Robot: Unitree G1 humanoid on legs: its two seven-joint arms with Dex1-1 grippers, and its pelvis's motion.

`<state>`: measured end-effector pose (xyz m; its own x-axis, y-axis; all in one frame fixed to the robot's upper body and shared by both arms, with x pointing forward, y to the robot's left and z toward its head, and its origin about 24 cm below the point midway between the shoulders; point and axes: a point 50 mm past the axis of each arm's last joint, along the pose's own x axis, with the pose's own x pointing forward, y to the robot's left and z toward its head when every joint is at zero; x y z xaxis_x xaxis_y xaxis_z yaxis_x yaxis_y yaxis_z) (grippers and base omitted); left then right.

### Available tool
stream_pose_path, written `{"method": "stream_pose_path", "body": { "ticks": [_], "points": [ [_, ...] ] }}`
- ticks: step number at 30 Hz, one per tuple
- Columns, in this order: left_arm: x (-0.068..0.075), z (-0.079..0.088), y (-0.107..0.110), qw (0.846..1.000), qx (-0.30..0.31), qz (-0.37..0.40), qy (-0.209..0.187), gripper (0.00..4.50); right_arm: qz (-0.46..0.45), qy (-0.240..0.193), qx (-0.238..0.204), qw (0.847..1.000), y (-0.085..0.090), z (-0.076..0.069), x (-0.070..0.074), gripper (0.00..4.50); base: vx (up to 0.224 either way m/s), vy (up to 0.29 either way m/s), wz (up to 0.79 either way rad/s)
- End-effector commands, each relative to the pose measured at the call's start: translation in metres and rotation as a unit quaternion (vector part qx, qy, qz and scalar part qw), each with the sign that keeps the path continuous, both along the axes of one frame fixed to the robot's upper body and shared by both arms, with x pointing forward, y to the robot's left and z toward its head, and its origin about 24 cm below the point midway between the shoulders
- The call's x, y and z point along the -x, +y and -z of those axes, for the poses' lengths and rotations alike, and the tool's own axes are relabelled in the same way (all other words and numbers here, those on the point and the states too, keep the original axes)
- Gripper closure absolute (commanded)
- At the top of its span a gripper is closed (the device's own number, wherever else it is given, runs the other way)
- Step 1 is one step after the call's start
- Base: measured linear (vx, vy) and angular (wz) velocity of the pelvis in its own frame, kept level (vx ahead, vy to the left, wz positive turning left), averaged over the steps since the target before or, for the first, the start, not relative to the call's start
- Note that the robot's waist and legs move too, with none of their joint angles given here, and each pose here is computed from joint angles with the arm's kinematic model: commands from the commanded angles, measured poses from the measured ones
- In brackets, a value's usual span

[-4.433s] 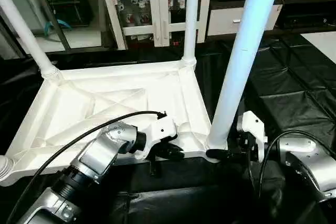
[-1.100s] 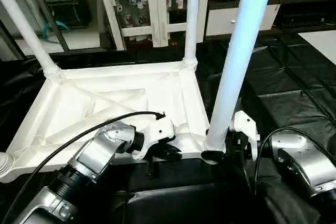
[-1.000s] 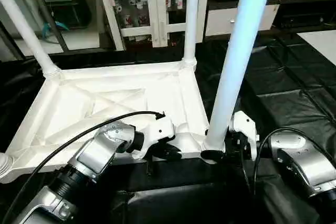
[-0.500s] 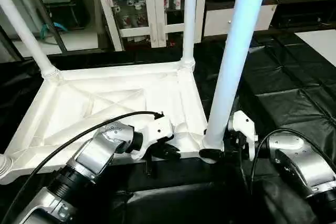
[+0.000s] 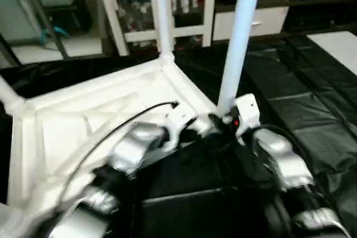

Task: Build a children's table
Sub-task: Rotate leg to tighten

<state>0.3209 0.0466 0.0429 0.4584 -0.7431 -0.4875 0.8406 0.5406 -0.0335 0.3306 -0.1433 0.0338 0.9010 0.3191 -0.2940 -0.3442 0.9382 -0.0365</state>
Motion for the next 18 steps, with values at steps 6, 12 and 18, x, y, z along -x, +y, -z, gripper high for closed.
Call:
{"method": "stream_pose_path", "body": {
  "ticks": [6,12,18],
  "points": [
    [-0.013,0.01,-0.022,0.995,-0.035,-0.089,-0.027,4.5,0.128,0.029,0.069,0.989,0.016,0.013,-0.011,1.79,0.0,0.0,0.0],
    [-0.013,0.011,-0.014,0.996,-0.044,-0.075,-0.031,4.5,0.108,-0.009,0.015,0.994,0.024,0.001,-0.014,1.79,0.0,0.0,0.0],
    [-0.009,0.011,0.003,0.998,-0.047,-0.043,-0.027,4.5,0.108,-0.031,0.034,0.993,0.006,-0.005,-0.005,0.81,0.0,0.0,0.0]
  ]
}}
